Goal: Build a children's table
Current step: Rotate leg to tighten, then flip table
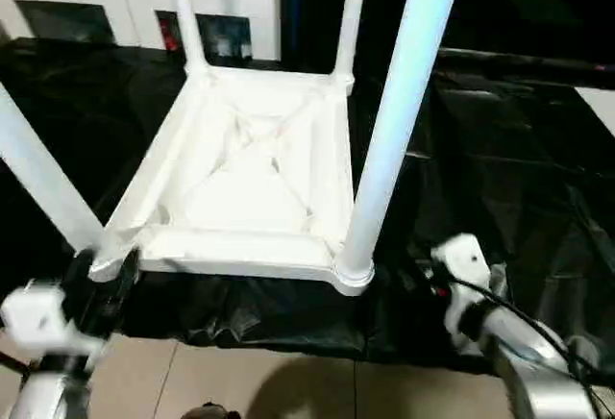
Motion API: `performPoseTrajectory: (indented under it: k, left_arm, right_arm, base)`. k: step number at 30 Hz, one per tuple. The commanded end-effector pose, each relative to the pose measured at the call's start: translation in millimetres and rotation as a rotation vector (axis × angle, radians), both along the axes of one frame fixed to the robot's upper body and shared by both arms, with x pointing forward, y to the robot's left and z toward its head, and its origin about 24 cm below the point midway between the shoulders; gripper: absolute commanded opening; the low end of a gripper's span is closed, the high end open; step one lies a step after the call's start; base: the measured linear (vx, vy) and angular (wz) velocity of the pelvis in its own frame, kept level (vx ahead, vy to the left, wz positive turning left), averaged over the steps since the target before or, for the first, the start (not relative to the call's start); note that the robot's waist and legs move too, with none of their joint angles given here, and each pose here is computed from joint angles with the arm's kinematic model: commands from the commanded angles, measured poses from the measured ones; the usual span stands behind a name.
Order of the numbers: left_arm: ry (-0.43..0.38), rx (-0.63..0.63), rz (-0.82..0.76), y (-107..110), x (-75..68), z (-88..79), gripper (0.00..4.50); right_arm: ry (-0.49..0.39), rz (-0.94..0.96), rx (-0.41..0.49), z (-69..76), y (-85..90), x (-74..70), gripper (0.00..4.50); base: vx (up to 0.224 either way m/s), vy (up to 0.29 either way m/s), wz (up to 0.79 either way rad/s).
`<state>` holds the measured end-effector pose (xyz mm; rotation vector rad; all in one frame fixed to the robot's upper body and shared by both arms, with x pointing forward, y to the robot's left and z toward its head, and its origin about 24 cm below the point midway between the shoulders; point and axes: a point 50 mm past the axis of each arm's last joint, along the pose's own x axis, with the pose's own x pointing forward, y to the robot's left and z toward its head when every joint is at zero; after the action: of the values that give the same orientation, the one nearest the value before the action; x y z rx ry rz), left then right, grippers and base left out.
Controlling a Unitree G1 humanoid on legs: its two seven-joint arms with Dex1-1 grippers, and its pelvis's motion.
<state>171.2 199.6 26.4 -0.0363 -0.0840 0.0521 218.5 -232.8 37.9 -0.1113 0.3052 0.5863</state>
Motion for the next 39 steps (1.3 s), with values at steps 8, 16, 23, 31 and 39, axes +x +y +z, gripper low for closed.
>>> performPoseTrajectory:
  k: [8, 16, 23, 31, 39]
  left_arm:
    - [-0.029, 0.03, 0.08, 15.0, 4.2, -0.5, 4.47]
    - [0.007, 0.085, 0.026, 27.0, 29.7, 1.8, 4.49]
    - [0.073, 0.09, -0.019, 33.1, 52.7, 0.8, 4.32]
    - [0.075, 0.033, -0.037, 18.7, 53.3, 3.5, 3.76]
    - [0.087, -0.009, -0.063, -2.3, 52.1, 0.2, 3.14]
  right_arm:
    - [0.007, 0.212, 0.085, 3.8, 24.2, -16.0, 4.5]
    - [-0.1, 0.073, 0.065, 3.2, 35.7, 8.7, 4.5]
    - [-0.171, 0.037, 0.144, 10.4, 51.4, 21.7, 4.5]
    - [-0.207, -0.142, 0.141, 11.0, 33.1, 30.9, 4.14]
    - [-0.212, -0.178, 0.14, 9.6, 29.7, 32.8, 3.31]
  base:
    - [0.0, 0.0, 0.0]
    - [0.0, 0.0, 0.0]
    - [0.0, 0.0, 0.0]
    - [0.0, 0.0, 0.0]
    - [0.0, 0.0, 0.0]
